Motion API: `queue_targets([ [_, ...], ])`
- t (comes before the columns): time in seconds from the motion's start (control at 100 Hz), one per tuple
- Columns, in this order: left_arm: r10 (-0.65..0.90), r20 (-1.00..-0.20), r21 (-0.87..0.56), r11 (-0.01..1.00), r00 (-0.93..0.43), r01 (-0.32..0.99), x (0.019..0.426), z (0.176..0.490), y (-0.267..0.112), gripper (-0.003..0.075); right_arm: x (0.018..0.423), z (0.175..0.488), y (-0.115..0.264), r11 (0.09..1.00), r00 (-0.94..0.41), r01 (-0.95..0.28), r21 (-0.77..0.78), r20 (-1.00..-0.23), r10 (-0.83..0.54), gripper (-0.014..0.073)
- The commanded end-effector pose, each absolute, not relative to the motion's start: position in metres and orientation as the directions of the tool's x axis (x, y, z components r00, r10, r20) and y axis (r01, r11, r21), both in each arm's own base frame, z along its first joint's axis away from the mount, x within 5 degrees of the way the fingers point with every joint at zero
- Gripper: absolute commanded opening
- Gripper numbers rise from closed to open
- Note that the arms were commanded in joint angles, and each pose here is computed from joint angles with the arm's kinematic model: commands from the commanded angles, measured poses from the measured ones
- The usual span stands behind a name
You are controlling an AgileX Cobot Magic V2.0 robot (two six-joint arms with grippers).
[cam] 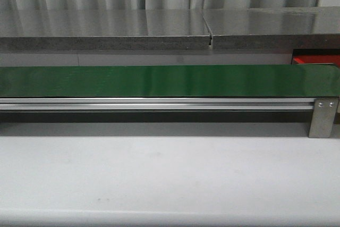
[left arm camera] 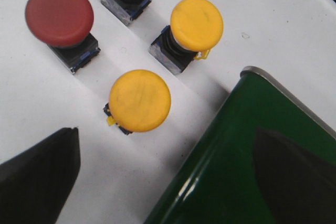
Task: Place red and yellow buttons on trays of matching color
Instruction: 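Move the left gripper over the loose yellow push button on the table, then lower the left gripper and close it on the yellow button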
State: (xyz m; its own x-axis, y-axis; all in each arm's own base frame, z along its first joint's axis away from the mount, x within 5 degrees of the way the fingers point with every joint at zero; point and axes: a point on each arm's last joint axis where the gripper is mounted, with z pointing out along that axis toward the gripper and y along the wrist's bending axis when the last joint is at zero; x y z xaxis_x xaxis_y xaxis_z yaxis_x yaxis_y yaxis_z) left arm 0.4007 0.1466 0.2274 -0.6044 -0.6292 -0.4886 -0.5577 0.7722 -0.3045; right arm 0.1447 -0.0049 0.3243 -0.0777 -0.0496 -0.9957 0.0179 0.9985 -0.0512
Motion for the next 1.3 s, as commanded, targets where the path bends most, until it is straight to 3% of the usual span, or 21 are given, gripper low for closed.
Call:
queue_targets([
  [0.0,-0.621,-0.584,-0.342,0.772,-0.522,-0.536,0.409,0.258,0.152,0.0638,0.144,0.334,-0.005,0.998,-0.046,0.024,-0.051,-0.998,-0.05,-0.0068],
  [1.0,-0.642,-0.565,-0.322,0.75,-0.518,-0.578,0.429,0.219,0.18,0.0633,0.144,0.334,-0.005,0.998,-0.047,0.025,-0.051,-0.998,-0.05,-0.0068],
  [1.11,-0.643,-0.559,-0.321,0.75,-0.523,-0.579,0.429,0.219,0.18,0.0555,0.144,0.334,-0.005,0.998,-0.047,0.025,-0.051,-0.998,-0.05,-0.0068],
  [1.29,-0.647,-0.538,-0.317,0.749,-0.54,-0.582,0.427,0.218,0.178,0.0298,0.144,0.334,-0.005,0.998,-0.047,0.025,-0.051,-0.998,-0.05,-0.0068],
])
